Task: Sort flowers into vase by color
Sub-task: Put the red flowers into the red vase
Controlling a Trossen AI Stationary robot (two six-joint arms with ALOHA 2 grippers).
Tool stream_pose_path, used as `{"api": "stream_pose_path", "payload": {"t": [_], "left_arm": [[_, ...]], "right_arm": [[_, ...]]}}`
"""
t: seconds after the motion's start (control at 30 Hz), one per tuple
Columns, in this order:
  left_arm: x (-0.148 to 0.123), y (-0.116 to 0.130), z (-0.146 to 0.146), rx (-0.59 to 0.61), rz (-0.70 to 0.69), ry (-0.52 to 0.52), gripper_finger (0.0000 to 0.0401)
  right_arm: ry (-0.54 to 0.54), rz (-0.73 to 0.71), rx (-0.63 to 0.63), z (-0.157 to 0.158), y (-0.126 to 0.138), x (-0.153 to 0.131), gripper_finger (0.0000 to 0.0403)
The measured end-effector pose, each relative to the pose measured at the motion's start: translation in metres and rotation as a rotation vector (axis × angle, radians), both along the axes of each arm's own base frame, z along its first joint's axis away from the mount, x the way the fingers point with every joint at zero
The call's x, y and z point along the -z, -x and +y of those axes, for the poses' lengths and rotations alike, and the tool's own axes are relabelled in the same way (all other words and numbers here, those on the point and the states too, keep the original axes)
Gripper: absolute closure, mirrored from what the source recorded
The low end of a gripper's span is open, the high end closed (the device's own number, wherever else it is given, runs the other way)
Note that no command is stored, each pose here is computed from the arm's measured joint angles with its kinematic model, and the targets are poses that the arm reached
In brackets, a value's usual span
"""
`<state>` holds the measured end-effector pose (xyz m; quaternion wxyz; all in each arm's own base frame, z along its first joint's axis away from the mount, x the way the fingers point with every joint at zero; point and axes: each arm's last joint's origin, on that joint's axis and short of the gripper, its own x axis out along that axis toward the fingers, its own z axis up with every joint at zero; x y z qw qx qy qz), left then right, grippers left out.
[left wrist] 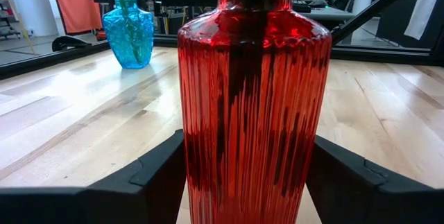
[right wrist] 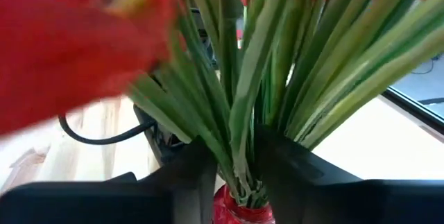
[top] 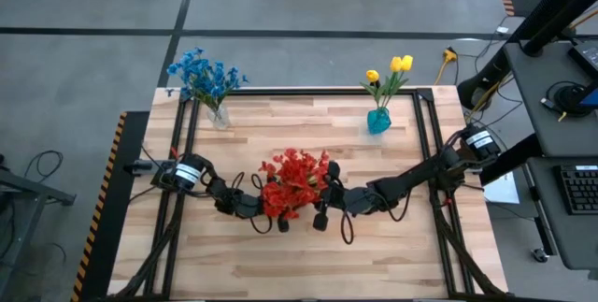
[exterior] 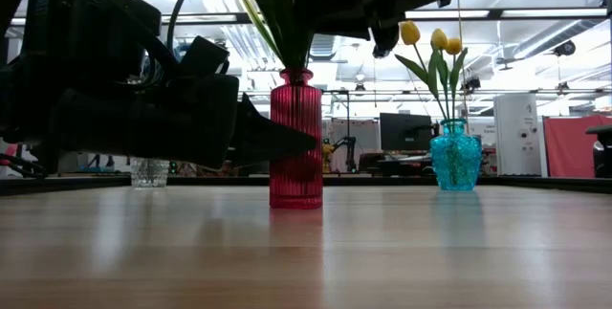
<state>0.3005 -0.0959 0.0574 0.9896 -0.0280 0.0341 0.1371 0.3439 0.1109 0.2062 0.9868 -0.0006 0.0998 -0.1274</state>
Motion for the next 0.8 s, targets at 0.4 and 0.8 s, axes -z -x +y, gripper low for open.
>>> {"api": "stream_pose_path", "payload": {"t": [0.4,0.8], "left_arm": [[-0.002,0.003,0.0,-0.001,-0.001,-0.004,0.0128],[-0.009,0.007,0.001,-0.006,-0.014,-0.001,0.0127]], "right_arm": [[-0.005,-0.013,-0.022,0.006,0.007,-0.011,0.0252],[-0.012,0.011,-0.032,0.009,0.012,-0.014,0.0252]]}}
